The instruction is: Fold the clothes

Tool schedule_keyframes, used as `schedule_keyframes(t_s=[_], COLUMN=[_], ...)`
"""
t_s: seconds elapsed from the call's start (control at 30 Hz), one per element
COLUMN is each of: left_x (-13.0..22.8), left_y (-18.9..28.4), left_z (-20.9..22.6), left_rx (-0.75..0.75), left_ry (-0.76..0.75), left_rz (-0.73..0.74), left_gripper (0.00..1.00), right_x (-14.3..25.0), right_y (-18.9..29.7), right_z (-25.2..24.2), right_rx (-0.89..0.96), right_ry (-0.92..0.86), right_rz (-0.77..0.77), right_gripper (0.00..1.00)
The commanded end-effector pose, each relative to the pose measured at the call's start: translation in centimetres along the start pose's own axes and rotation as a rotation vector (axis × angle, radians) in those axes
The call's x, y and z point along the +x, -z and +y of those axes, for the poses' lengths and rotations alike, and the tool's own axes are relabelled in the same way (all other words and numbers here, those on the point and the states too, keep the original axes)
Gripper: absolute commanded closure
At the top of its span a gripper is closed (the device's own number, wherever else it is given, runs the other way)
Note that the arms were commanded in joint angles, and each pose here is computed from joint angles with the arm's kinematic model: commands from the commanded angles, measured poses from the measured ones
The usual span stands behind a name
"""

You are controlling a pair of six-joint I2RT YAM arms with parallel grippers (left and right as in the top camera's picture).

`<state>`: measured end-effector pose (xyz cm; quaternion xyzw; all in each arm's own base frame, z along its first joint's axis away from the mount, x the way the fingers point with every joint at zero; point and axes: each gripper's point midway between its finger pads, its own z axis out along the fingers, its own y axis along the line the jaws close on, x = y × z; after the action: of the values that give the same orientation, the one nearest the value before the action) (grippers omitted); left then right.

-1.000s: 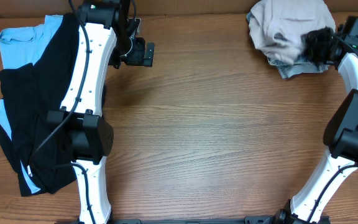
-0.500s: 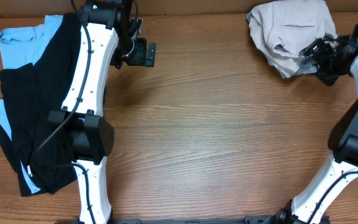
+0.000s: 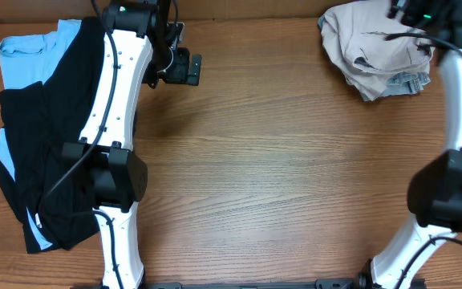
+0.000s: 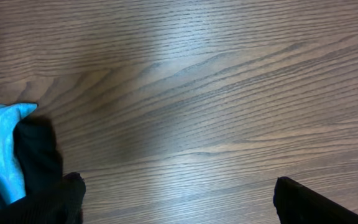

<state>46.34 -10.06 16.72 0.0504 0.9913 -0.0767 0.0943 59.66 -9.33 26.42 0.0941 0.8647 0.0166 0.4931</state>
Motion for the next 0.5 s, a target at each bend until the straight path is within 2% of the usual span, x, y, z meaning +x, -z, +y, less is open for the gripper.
schedule_keyframes(t_s=[0.0, 0.1, 0.27, 0.4, 0.47], left_x=[-0.3, -0.3, -0.3, -0.4, -0.4], left_y=[-0.3, -0.3, -0.3, -0.3, -0.3], left_z=[-0.1, -0.1, -0.1, -0.1, -0.1], left_rx=[-0.005, -0.005, -0.005, -0.006, -0.006], left_ry=[0.006, 0.006, 0.006, 0.005, 0.005], left_rz=[-0.005, -0.007, -0.007, -0.008, -0.009], left_gripper=[0.00, 0.00, 0.00, 0.00, 0.00], right_x=[2.9, 5.8, 13.4, 19.2, 20.6], right_y=[-4.2, -7.2, -11.5, -13.6, -13.9], right_z=[-1.8, -2.2, -4.5, -5.7, -5.9], right_rx=[0.135, 0.137, 0.172, 0.186, 0.187], right_ry=[0.064, 0.064, 0.053, 0.044, 0.043], right_rz=[0.034, 0.082, 0.245, 0.371, 0.403], right_gripper=[0.00, 0.00, 0.00, 0.00, 0.00])
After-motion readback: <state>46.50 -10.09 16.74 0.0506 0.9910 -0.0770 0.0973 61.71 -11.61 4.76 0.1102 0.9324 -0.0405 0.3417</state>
